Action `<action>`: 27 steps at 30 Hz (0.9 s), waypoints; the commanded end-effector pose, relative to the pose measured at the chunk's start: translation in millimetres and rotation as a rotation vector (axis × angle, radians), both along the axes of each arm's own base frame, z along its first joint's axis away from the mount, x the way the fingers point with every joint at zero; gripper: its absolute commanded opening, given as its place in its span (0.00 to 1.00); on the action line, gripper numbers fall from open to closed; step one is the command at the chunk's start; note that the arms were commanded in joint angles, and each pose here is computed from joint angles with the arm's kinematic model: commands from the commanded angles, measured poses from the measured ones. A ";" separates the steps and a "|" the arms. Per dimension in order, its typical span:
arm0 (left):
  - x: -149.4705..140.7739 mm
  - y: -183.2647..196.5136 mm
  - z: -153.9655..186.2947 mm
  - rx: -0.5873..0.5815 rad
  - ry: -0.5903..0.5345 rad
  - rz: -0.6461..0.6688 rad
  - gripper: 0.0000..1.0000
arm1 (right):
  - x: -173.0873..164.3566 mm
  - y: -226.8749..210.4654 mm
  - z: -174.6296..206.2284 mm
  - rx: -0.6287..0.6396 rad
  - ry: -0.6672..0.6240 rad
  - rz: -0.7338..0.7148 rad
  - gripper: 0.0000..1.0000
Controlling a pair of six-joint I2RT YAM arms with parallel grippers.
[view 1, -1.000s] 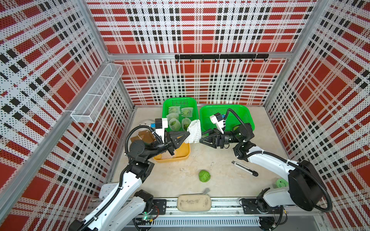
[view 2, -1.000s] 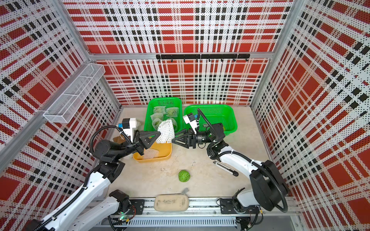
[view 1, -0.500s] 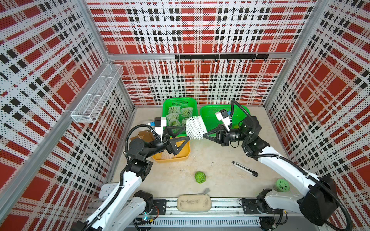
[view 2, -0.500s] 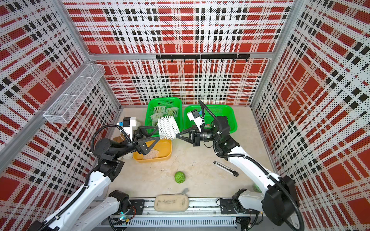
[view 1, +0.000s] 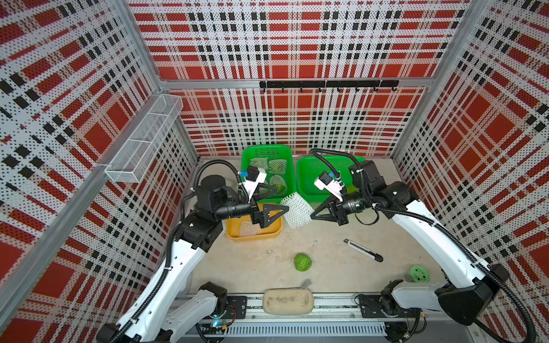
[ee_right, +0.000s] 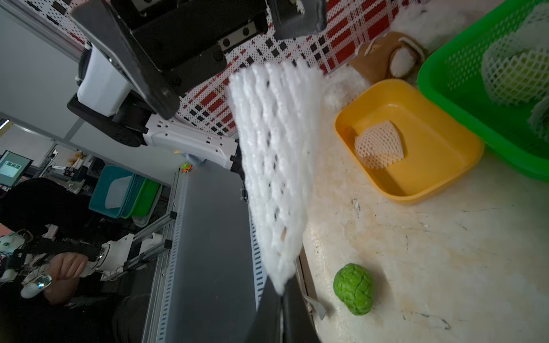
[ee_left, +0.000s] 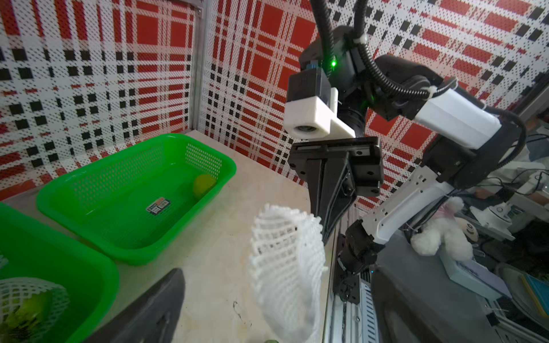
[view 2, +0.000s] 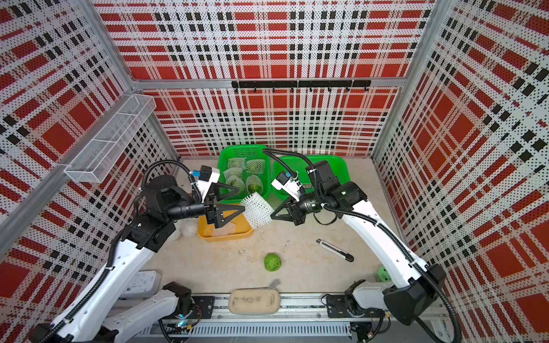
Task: Sleeve custard apples in foam nets
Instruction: Open the foam net.
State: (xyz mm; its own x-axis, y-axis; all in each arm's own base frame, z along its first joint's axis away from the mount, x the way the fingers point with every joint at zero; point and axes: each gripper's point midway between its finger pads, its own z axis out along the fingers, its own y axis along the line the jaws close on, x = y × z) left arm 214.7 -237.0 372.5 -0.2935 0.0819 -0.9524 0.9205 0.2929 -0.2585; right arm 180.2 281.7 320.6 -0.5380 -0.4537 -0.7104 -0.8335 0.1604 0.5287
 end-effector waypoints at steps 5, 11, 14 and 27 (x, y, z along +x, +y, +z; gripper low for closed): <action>-9.3 -12.6 -41.9 0.168 0.078 -0.096 0.89 | -12.7 -6.8 -10.0 -0.109 -0.032 0.045 0.00; -12.0 -15.0 -46.6 0.179 0.091 -0.124 0.33 | -5.2 -7.8 -15.5 -0.150 -0.040 0.027 0.02; -10.9 -15.3 -40.5 0.143 0.083 -0.125 0.00 | -1.1 -7.1 -16.3 -0.156 -0.054 0.018 0.07; 6.0 -1.8 12.5 -0.194 0.129 -0.164 0.00 | 15.3 -43.9 25.0 0.168 -0.180 -0.223 0.88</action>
State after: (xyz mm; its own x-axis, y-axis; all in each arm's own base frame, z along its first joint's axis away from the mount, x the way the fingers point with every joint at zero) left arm 229.0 -242.5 343.8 -0.4596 0.0548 -0.8864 0.8789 0.1716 -0.4451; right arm 194.9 231.3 310.0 -0.5749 -0.3201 -0.7530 -0.8100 0.3528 0.4685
